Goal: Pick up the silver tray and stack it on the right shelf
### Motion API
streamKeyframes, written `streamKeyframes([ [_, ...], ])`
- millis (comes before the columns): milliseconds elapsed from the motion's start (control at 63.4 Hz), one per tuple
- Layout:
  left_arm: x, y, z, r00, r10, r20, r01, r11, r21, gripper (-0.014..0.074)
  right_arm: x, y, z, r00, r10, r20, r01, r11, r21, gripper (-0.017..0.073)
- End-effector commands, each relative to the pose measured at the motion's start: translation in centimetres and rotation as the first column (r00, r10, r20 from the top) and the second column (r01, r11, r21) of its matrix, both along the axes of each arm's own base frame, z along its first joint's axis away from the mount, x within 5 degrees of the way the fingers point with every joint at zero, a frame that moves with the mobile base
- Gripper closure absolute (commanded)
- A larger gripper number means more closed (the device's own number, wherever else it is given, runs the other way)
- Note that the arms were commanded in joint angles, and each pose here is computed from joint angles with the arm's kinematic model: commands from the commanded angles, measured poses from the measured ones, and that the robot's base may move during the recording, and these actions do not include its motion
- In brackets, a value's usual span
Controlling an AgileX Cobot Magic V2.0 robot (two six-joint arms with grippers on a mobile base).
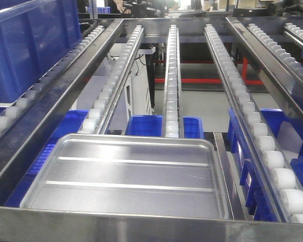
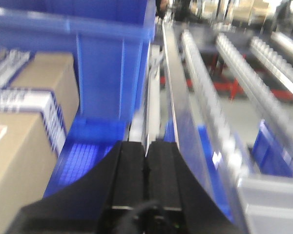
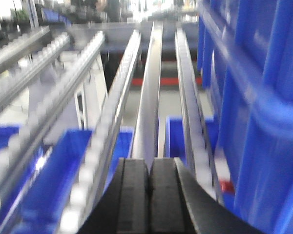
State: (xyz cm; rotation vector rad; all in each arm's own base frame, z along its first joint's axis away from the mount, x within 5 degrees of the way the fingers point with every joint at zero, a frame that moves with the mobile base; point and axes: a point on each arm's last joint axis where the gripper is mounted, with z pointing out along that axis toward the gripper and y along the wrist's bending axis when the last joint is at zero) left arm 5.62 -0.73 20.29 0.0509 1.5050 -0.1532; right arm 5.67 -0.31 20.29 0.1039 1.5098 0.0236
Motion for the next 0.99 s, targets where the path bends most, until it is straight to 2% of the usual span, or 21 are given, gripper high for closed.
streamKeyframes([
  [0,-0.5,0.2,2.2,0.98,0.015,0.197,-0.004,0.998,-0.057,0.0688,-0.8,0.0,3.4,0.967,-0.008,0.254,0.014,1.0,-0.022,0.051],
  [79,-0.9,0.2,4.8,0.969,0.014,0.245,-0.001,0.999,-0.05,0.0688,-1.6,0.0,6.0,0.946,-0.007,0.323,0.016,1.0,-0.025,0.051],
  [158,-1.4,0.2,7.6,0.975,0.009,0.222,-0.012,1.0,0.012,0.0688,-2.3,0.1,8.8,0.938,-0.005,0.348,0.015,1.0,-0.027,0.051],
  [221,-1.7,0.3,10.5,0.987,0.013,0.162,-0.02,0.999,0.045,0.0688,-2.7,0.1,11.2,0.938,-0.003,0.347,0.014,1.0,-0.027,0.051],
  [284,-1.6,0.3,12.7,0.996,0.015,0.083,-0.019,0.998,0.054,0.0688,-2.8,0.1,13.2,0.94,-0.003,0.342,0.013,1.0,-0.027,0.051],
  [394,-0.6,0.0,15.3,0.998,-0.004,-0.06,0.006,1.0,0.024,0.0688,-1.9,0.1,15.3,0.96,-0.001,0.279,0.007,1.0,-0.018,0.051],
  [473,0.6,-0.4,16.3,0.987,-0.03,-0.158,0.029,1.0,-0.008,0.0688,-0.9,0.1,15.9,0.981,0.006,0.192,-0.006,1.0,-0.001,0.051],
  [567,2.4,-0.7,16.6,0.966,-0.042,-0.257,0.04,0.999,-0.01,0.0685,0.3,0.3,15.9,0.996,0.043,0.082,-0.046,0.998,0.033,0.048],
  [662,4.3,-1.2,16.5,0.944,-0.069,-0.323,0.079,0.997,0.018,0.0685,1.7,0.7,15.1,0.994,0.105,-0.019,-0.104,0.993,0.053,0.0378],
  [725,5.1,-1.8,16.3,0.927,-0.11,-0.357,0.12,0.993,0.006,0.0678,2.5,1.1,14.7,0.986,0.15,-0.076,-0.146,0.987,0.064,0.0299],
  [772,5.8,-2.3,16.1,0.906,-0.154,-0.395,0.164,0.986,-0.009,0.0638,3.1,1.5,14.3,0.975,0.193,-0.114,-0.185,0.98,0.075,0.023],
  [851,6.6,-3.1,15.6,0.858,-0.231,-0.458,0.241,0.97,-0.038,0.0501,3.8,2.2,13.9,0.954,0.258,-0.155,-0.247,0.965,0.088,0.0153],
  [930,7.5,-3.6,15.0,0.823,-0.268,-0.501,0.261,0.961,-0.086,0.037,4.5,3.2,13.8,0.923,0.334,-0.193,-0.319,0.942,0.105,0.0115],
  [977,8.0,-3.8,14.8,0.81,-0.283,-0.515,0.264,0.958,-0.111,0.0337,4.9,4.0,13.8,0.897,0.386,-0.217,-0.366,0.922,0.126,0.0099],
])
